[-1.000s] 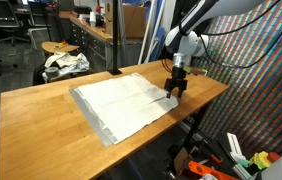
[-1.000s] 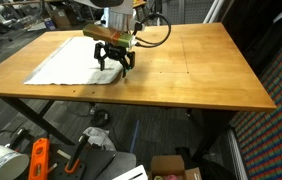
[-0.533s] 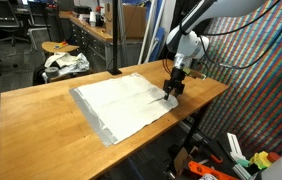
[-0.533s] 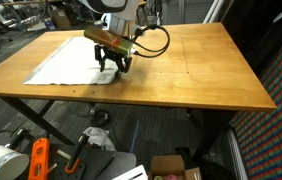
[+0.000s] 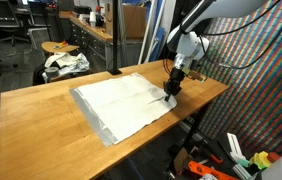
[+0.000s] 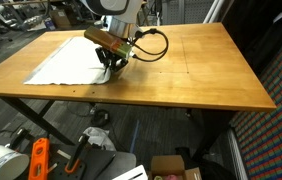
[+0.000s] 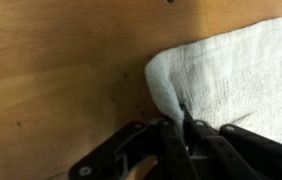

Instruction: Fold the towel in half

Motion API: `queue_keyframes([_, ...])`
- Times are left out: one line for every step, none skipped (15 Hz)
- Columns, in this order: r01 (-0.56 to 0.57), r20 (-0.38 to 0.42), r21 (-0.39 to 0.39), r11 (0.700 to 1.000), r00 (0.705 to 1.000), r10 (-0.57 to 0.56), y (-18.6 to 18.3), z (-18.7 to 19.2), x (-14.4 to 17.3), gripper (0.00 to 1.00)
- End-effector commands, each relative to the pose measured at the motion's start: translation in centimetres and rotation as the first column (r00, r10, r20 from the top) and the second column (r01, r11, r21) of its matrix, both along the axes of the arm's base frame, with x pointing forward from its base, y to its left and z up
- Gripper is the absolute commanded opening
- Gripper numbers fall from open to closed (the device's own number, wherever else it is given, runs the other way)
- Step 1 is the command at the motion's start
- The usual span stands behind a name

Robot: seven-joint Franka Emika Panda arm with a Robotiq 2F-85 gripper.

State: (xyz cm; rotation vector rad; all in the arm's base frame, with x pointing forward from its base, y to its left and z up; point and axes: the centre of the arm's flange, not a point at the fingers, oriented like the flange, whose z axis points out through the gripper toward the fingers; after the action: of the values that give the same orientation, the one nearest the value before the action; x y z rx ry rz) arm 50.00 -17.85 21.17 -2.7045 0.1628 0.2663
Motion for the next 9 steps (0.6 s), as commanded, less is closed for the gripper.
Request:
queue_keyframes([0.014,0.013,-0.016,1.0,1.0,-0.013,-0.5,1.2,0.6,0.1])
queue_keyframes([0.011,0.011,-0.018,1.0,1.0,-0.011,-0.5,1.6,0.7,0.11])
queue_keyframes([0.01,0.015,-0.02,1.0,1.0,-0.009,-0.6,2.0,0.7,0.12])
queue_keyframes([0.002,0.014,-0.028,1.0,1.0,-0.002,-0.6,2.4,0.7,0.13])
queue_keyframes([-0.003,0.016,-0.043,0.999,1.0,0.004,-0.3,2.9,0.6,0.12])
queue_keyframes([-0.01,0.025,-0.059,0.998,1.0,0.011,0.0,3.5,0.4,0.12])
queue_keyframes([-0.018,0.039,-0.079,0.997,0.999,0.021,0.3,4.3,0.1,0.11])
queue_keyframes([-0.026,0.044,-0.09,0.996,0.999,0.03,0.4,4.8,0.0,0.12])
queue_keyframes([-0.045,0.049,-0.11,0.993,0.998,0.05,0.8,5.7,-0.3,0.11])
